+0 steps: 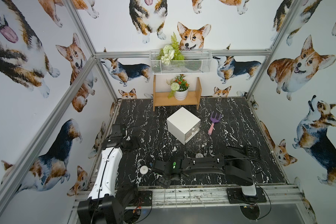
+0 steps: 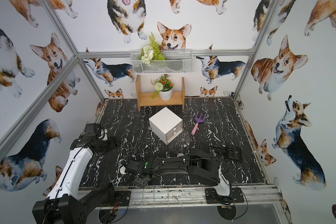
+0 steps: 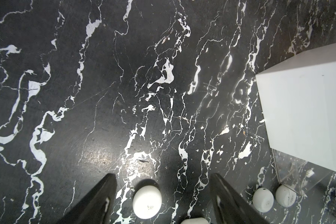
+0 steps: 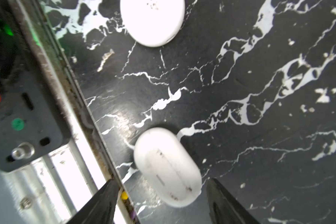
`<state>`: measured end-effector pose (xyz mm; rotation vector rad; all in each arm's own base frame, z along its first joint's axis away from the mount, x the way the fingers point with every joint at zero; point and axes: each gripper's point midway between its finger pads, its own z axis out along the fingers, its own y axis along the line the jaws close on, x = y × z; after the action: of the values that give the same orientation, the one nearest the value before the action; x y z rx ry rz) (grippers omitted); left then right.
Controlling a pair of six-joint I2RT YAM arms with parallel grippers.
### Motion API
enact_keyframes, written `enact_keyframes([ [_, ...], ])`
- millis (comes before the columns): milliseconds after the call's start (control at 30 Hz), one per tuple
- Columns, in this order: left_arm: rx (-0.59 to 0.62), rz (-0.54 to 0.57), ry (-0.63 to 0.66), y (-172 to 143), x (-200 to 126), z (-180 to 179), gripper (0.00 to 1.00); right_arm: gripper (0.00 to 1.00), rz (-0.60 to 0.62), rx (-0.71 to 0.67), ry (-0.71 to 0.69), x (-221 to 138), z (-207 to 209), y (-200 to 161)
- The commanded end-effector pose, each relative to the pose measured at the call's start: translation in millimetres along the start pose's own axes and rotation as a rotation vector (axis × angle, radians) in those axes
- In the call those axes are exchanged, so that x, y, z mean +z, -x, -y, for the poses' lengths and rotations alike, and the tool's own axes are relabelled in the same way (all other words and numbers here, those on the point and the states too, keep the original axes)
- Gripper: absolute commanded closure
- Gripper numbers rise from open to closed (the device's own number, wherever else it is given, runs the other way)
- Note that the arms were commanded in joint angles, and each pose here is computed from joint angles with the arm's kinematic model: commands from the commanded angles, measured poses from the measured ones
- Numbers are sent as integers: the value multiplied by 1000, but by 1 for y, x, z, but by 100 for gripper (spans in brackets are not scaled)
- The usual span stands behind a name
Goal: Put the bluetooth earphones in the drawer according to color
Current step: Pick up the Bluetooth earphone from the center of the board.
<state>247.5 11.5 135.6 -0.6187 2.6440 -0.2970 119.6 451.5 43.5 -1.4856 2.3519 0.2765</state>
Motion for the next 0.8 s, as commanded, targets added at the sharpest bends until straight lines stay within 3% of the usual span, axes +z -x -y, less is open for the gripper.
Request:
enact_keyframes([
  [0,2,3,-1,1,1,0,19,22,-24,-55,-19,8,1,-3],
  [200,2,3,-4,1,1,0,19,29,-48,-77,-10,21,-2,-7],
  [500,4,3,-2,1,2,0,19,63,-46,-42,-21,17,1,-11],
  [633,3,5,-2,1,1,0,19,71,28,32,-49,-9,15,1],
  [767,3,6,-3,1,2,0,19,73,147,209,-46,-55,48,13],
])
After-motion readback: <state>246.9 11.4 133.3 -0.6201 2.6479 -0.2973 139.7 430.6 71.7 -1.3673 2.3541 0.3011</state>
